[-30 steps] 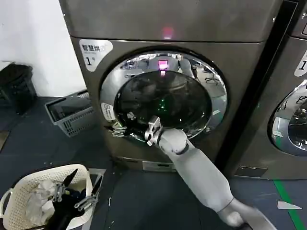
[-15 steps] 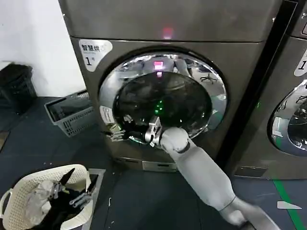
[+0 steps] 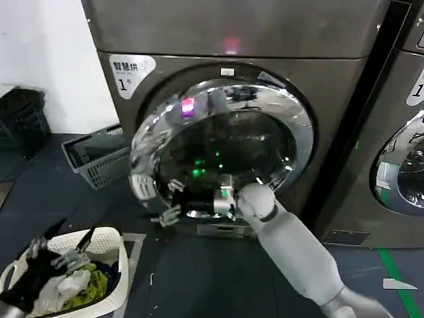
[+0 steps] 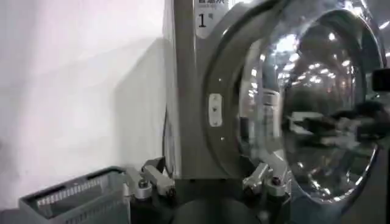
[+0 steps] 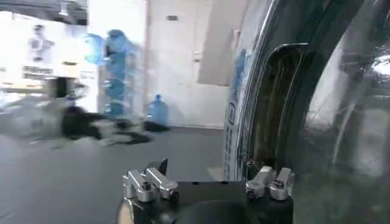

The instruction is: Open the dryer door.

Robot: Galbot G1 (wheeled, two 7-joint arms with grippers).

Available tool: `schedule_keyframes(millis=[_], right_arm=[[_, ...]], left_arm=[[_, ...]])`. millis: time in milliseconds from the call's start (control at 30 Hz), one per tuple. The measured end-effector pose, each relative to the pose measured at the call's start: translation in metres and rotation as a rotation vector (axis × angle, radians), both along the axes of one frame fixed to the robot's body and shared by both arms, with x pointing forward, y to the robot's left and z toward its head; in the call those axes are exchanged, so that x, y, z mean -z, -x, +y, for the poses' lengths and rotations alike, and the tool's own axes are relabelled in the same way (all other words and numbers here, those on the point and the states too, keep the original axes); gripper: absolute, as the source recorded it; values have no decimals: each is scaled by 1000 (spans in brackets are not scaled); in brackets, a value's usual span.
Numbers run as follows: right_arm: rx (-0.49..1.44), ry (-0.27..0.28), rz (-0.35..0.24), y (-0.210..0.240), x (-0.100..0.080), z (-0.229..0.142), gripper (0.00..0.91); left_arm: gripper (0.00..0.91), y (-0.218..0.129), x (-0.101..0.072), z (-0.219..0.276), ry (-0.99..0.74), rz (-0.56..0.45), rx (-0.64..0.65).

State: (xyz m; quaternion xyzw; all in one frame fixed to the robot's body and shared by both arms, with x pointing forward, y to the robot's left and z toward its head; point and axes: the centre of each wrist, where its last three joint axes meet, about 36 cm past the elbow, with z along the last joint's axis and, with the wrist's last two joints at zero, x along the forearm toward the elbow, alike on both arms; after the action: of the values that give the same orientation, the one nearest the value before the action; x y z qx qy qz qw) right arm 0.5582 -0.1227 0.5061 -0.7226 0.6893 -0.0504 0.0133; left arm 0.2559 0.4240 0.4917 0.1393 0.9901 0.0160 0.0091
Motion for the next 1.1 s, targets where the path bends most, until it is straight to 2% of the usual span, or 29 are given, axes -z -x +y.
schedule_keyframes(millis=[233, 500, 667, 833, 967, 1100], right_arm=[[-74, 14, 17, 16, 3, -22, 907], [-173, 17, 28, 35, 5, -51, 907], [-222, 27, 37, 45, 9, -66, 907], [-253, 32, 11, 57, 7, -90, 907], [-201, 44, -28, 71, 7, -125, 907], [-75, 9, -66, 91, 12, -170, 907]], left_arm=[[907, -39, -10, 7, 63, 10, 35], [907, -87, -18, 24, 90, -50, 104], [907, -119, -14, 21, 66, -31, 160], [907, -153, -8, 8, 69, -16, 248], [907, -175, -1, -12, 56, 6, 336], [907, -191, 12, -43, 71, 32, 425]])
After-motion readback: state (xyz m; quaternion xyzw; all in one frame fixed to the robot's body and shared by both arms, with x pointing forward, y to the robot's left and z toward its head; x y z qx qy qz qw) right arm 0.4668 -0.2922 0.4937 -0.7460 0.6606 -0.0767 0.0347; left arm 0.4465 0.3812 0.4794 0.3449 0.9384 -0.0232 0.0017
